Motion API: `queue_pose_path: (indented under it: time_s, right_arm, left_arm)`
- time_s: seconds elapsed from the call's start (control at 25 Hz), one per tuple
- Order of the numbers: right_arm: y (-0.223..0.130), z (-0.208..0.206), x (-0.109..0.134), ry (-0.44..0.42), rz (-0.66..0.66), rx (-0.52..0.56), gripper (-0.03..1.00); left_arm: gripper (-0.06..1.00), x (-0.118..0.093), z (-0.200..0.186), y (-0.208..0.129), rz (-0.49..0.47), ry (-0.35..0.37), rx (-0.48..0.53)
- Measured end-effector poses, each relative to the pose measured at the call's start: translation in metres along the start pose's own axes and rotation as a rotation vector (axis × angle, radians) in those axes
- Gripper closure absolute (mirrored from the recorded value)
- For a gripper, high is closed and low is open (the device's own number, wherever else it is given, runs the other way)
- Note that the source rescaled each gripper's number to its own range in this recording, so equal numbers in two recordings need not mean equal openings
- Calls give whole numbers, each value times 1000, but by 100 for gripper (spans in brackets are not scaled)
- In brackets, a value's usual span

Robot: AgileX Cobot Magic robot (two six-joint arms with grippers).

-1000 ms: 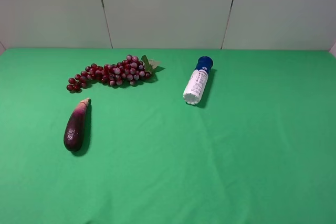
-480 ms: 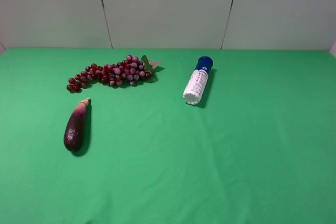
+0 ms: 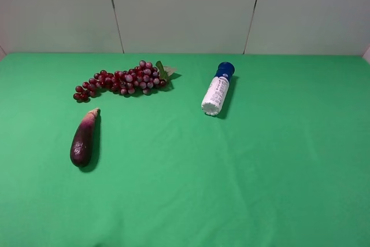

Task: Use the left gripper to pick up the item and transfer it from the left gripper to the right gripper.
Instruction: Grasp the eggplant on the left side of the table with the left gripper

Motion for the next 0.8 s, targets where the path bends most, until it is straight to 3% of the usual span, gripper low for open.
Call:
queue_pose_path:
  time_s: [0.24, 0.8]
  right_arm:
    - [0, 0, 0, 0, 0, 0, -3]
    - [0, 0, 0, 0, 0, 0, -3]
  left_arm:
    - [-6, 2, 29, 27, -36, -43, 98]
    - [-6, -14, 107, 63, 13, -124, 298]
Point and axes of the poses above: a point on each arm's last joint axis where the gripper is mounted, z pointing out along that axis toward the gripper, x along the wrist's bending axis when the last joint is at zero, y = z × x, the point moved 2 cm from there along z, pointing out along that axis toward the gripper, and after that the axes turned 13 degrees about z, right-handed, at the moved point
